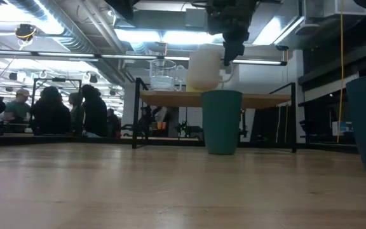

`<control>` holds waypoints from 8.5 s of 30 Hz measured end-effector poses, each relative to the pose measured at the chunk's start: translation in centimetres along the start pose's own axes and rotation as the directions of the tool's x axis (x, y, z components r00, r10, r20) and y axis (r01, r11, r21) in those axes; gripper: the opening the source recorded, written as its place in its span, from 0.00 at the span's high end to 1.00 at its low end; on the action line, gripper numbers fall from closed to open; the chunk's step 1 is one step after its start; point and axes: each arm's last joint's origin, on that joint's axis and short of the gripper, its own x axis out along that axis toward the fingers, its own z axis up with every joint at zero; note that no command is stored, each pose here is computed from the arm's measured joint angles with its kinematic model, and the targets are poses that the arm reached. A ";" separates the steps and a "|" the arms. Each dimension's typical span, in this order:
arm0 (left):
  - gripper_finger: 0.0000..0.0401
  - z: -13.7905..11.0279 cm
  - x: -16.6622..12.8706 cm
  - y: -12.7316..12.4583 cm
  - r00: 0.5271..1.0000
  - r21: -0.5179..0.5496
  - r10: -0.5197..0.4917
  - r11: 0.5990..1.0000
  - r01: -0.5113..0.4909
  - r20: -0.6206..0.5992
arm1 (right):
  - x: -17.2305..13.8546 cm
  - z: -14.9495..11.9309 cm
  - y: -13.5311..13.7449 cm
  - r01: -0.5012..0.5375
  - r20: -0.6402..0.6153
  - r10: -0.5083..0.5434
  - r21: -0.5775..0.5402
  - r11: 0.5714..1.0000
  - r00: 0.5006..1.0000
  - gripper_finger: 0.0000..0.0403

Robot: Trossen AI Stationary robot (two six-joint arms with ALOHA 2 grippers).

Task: Stack small to large cups/mugs on shelf
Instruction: Put the white mug on the shelf, then put the blue cup on the shelf, then put the green cup on the shelf

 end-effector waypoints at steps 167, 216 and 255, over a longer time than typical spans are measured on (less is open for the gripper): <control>0.72 -0.3 -0.4 -2.4 0.999 0.010 0.048 0.999 -0.048 0.003 | -13.4 -11.2 11.1 0.181 0.298 -0.320 0.411 0.893 0.899 0.98; 0.72 -0.3 -0.4 -2.5 0.999 0.008 0.048 0.999 -0.048 0.003 | -3.4 -4.6 -3.3 0.260 -0.127 -0.228 0.394 0.881 0.965 0.98; 0.72 -0.1 -0.4 -2.5 0.999 -0.003 0.046 0.999 -0.046 0.022 | -11.0 -4.5 0.2 0.146 0.126 -0.213 0.401 0.904 0.969 0.54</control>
